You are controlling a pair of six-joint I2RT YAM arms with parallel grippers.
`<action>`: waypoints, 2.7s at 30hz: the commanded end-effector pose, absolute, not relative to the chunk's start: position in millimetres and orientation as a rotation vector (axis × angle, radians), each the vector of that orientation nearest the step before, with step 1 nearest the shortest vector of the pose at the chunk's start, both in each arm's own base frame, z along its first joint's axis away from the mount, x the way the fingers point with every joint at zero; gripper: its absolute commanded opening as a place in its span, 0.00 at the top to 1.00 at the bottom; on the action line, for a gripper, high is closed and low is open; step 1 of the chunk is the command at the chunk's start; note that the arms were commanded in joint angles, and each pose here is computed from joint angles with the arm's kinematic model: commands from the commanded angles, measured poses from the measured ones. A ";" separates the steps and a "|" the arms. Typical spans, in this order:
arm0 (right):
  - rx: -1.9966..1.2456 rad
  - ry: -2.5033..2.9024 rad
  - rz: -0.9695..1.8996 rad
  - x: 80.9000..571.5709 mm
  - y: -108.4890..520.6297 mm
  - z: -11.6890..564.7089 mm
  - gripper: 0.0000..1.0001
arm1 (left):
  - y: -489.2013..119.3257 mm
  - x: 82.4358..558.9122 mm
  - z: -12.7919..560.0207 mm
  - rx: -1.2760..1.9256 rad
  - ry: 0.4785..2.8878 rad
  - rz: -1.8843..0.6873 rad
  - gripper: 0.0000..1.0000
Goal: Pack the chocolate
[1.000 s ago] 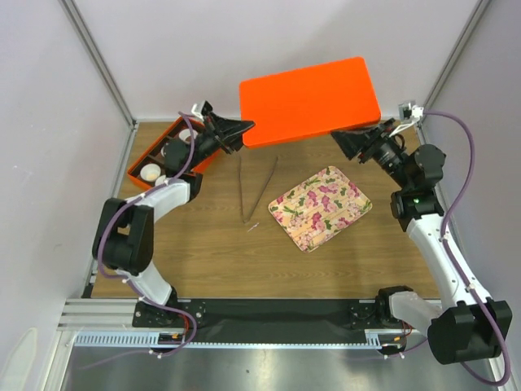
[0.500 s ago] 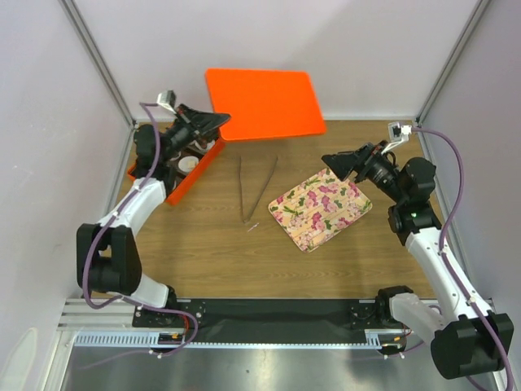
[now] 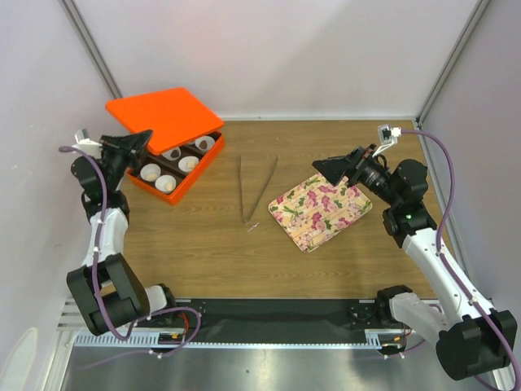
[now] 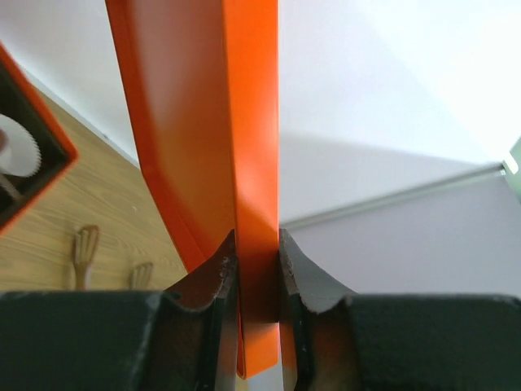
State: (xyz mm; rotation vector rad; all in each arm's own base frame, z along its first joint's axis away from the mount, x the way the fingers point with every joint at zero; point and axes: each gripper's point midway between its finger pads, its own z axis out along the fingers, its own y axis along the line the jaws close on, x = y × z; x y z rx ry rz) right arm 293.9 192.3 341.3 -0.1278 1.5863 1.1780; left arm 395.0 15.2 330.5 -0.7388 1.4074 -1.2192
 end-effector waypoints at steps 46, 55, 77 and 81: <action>-0.229 1.689 1.004 313.1 189.0 303.8 0.00 | 47.6 450.1 239.0 -0.851 1.202 -1.264 1.00; -0.225 1.695 0.992 312.0 187.5 302.7 0.00 | 53.7 445.4 225.7 -0.886 1.213 -1.223 1.00; -0.217 1.726 0.974 310.4 185.5 293.8 0.00 | 67.4 430.7 177.5 -1.013 1.300 -1.119 0.67; -0.217 1.730 0.975 308.9 185.7 293.6 0.00 | 70.4 428.3 170.5 -1.035 1.316 -1.092 0.62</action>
